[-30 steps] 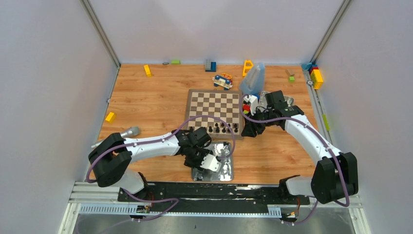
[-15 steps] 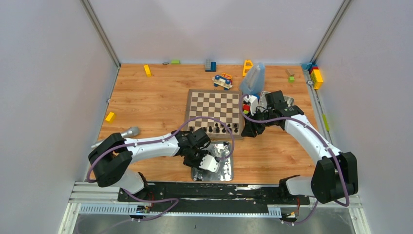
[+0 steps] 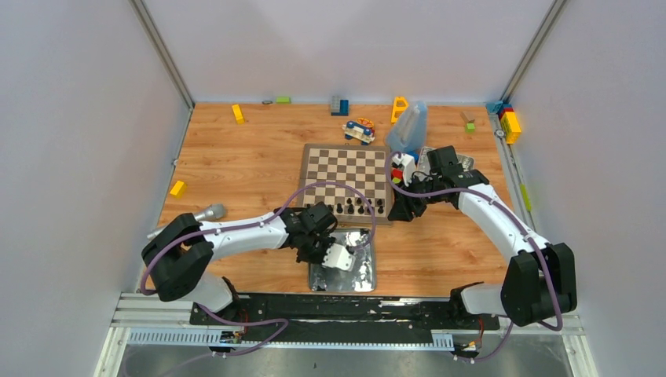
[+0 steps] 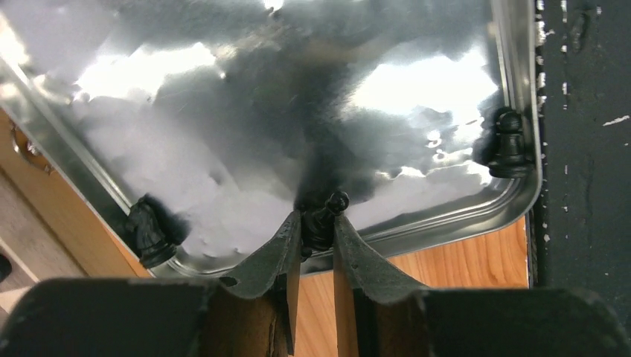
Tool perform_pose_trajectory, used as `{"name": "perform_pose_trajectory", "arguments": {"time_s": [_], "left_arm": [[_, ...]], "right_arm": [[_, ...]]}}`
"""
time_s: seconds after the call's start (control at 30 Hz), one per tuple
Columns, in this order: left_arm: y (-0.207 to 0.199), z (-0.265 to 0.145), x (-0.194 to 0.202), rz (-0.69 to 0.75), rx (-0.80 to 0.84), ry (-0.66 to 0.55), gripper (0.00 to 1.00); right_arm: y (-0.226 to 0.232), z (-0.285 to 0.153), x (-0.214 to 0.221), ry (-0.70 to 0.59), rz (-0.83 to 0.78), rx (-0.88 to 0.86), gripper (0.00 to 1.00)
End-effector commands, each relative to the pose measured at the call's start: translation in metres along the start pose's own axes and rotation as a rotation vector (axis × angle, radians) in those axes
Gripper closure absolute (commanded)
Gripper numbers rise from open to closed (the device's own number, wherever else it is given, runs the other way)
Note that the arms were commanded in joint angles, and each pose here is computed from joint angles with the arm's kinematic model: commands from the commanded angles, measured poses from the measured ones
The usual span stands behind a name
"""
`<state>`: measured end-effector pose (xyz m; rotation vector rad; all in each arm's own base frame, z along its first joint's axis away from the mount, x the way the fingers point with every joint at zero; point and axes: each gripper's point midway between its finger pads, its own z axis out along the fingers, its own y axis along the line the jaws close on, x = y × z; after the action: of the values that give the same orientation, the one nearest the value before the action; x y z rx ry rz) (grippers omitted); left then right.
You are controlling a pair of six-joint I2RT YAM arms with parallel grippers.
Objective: Set up the chess pieces on the board
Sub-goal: Pick up the chess piece from the storage box, then place the chess piece in the storage box.
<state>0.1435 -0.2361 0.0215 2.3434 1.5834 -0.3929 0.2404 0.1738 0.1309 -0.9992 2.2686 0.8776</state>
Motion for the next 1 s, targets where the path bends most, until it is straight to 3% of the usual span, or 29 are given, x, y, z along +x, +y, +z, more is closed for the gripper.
{"name": "perform_pose_trajectory", "arguments": {"time_s": [0.0, 0.17, 0.37, 0.7, 0.97], "left_arm": [[0.022, -0.014, -0.020, -0.092, -0.053, -0.135, 0.74], [0.044, -0.029, -0.039, -0.205, -0.049, -0.268, 0.74], [0.064, -0.021, -0.056, -0.328, -0.002, -0.307, 0.71], [0.077, 0.006, -0.062, -0.517, 0.085, -0.270, 0.67], [0.078, 0.010, -0.054, -0.525, 0.076, -0.235, 0.54]], "right_arm": [[0.011, -0.003, -0.025, -0.082, -0.058, -0.080, 0.64], [0.029, -0.003, -0.048, -0.160, -0.066, -0.204, 0.64], [0.023, 0.009, -0.056, -0.170, -0.045, -0.249, 0.64], [0.011, 0.016, -0.042, -0.136, -0.031, -0.194, 0.65], [0.007, 0.018, -0.039, -0.124, -0.014, -0.183, 0.65]]}}
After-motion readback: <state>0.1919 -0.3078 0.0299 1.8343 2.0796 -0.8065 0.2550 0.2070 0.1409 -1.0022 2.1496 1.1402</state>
